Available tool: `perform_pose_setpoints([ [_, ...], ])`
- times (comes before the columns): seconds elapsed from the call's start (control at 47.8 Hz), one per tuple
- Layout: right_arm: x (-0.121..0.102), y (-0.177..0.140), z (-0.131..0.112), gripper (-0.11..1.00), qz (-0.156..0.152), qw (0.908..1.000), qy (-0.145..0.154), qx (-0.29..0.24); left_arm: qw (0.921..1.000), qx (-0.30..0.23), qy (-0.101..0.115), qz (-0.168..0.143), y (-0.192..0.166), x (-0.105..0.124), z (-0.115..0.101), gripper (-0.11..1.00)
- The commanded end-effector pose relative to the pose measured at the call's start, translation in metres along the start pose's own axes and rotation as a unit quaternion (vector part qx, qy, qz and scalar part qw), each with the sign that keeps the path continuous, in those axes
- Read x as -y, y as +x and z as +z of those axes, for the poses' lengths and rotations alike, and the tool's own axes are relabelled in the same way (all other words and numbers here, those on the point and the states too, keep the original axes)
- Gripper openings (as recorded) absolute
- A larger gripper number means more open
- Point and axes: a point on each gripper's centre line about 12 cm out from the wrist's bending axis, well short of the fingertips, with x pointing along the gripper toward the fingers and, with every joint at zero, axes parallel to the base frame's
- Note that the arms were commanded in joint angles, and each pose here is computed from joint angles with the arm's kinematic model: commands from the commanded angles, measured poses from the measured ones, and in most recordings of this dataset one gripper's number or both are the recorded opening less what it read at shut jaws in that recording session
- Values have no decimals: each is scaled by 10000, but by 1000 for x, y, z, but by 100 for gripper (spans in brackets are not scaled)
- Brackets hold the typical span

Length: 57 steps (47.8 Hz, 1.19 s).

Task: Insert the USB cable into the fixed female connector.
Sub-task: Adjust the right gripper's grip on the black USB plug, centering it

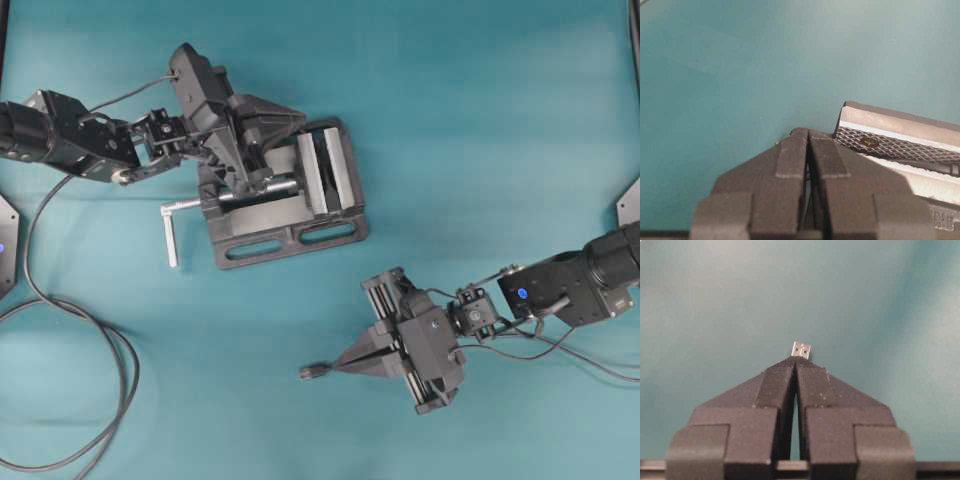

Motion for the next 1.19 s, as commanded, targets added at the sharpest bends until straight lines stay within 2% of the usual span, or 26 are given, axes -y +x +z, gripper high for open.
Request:
perform_pose_setpoints([
  [0.0, -3, 2, 8, 0, 31, 9999, 17, 118, 9993, 302, 67, -191, -2, 10, 21, 1],
  [0.084, -3, 2, 5, 1, 43, 10000, 37, 11, 9992, 330, 79, -229, -3, 13, 23, 6],
  [0.146, -4, 2, 4, 1, 51, 9999, 94, -57, 9991, 328, 78, -251, -5, 15, 23, 2],
  [0.251, -4, 3, 4, 1, 50, 9996, 286, -66, 9992, 295, 35, -258, -5, 15, 21, 1],
  [0.418, -3, 2, 8, 1, 45, 9983, 566, 124, 9992, 285, 33, -281, -5, 17, 22, 1],
  [0.585, -2, 1, 9, 1, 33, 9977, 597, 308, 9991, 298, 41, -312, -4, 20, 23, 1],
  [0.794, 5, 11, -4, 1, -268, 9953, 922, 160, 9992, 254, 91, -306, -11, 19, 20, 1],
  [0.982, 8, 17, -3, 1, -351, 9943, 987, 191, 9990, 308, 111, -309, -28, 17, 23, 1],
  [1.087, 13, 17, -4, 11, -424, 9936, 1032, 191, 9990, 315, 110, -309, -33, 16, 24, 1],
  [1.171, 17, 17, -5, 30, -529, 9918, 1147, 195, 9990, 292, 104, -308, -35, 16, 22, 2],
])
